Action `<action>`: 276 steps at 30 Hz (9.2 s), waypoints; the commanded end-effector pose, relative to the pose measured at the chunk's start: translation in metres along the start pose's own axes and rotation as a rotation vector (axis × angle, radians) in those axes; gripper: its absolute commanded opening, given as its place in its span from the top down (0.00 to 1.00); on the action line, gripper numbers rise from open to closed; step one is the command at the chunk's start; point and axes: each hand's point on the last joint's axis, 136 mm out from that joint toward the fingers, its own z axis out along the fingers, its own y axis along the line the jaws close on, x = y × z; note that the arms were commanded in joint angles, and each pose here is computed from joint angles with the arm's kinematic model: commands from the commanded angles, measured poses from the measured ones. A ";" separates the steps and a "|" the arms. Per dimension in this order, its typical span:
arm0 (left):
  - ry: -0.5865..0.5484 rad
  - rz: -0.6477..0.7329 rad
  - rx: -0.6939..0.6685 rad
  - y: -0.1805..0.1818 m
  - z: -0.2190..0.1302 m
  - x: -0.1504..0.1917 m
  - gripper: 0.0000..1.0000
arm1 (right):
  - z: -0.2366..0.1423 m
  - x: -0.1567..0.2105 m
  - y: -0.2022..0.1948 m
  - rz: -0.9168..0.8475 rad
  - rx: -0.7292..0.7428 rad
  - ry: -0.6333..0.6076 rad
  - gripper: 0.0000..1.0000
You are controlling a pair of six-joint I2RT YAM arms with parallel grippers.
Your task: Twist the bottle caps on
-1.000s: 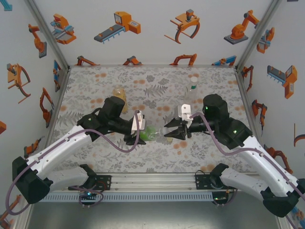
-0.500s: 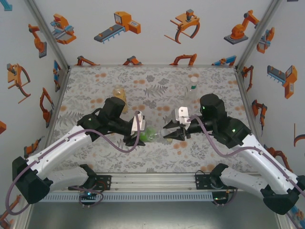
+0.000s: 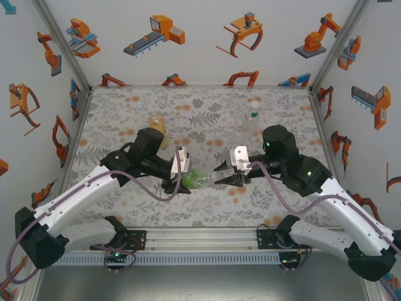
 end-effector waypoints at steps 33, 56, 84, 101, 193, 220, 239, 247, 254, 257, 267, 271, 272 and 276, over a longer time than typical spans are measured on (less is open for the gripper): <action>-0.079 0.012 0.081 -0.003 -0.003 -0.026 1.00 | 0.007 -0.006 0.006 -0.043 -0.010 0.012 1.00; -0.151 0.090 0.131 -0.021 -0.013 -0.039 1.00 | 0.012 -0.010 0.001 0.050 0.009 -0.036 1.00; -0.056 0.091 -0.333 0.048 -0.023 -0.020 1.00 | -0.009 0.078 -0.101 1.527 0.714 -0.374 1.00; -0.008 0.057 -0.317 0.051 -0.017 -0.012 1.00 | -0.008 0.065 -0.106 1.430 0.712 -0.296 0.42; 0.034 0.094 -0.350 0.052 -0.017 -0.006 1.00 | -0.005 0.049 -0.093 1.280 0.607 -0.284 1.00; 0.022 0.085 -0.277 0.043 -0.010 -0.007 1.00 | -0.037 0.033 -0.087 1.038 0.678 -0.180 0.36; -0.035 0.093 -0.075 0.012 -0.002 -0.015 1.00 | -0.011 -0.013 -0.011 -0.037 0.159 -0.010 0.40; -0.035 0.085 -0.043 0.008 0.000 -0.015 1.00 | -0.003 -0.018 -0.015 -0.049 0.144 -0.046 0.47; -0.036 0.085 -0.039 0.008 0.000 -0.015 1.00 | -0.002 -0.015 -0.018 -0.050 0.158 -0.047 0.55; -0.037 0.084 -0.037 0.008 0.001 -0.016 1.00 | -0.001 -0.016 -0.018 -0.049 0.156 -0.051 0.56; -0.040 0.085 -0.036 0.008 0.000 -0.017 1.00 | 0.002 -0.009 -0.020 -0.030 0.157 -0.031 0.58; -0.039 0.083 -0.034 0.007 0.001 -0.016 1.00 | 0.003 -0.009 -0.021 -0.029 0.160 -0.030 0.57; -0.040 0.084 -0.035 0.008 0.000 -0.016 1.00 | 0.003 -0.009 -0.021 -0.026 0.162 -0.029 0.57; -0.042 0.086 -0.035 0.007 0.000 -0.018 1.00 | 0.004 -0.006 -0.024 -0.019 0.168 -0.020 0.57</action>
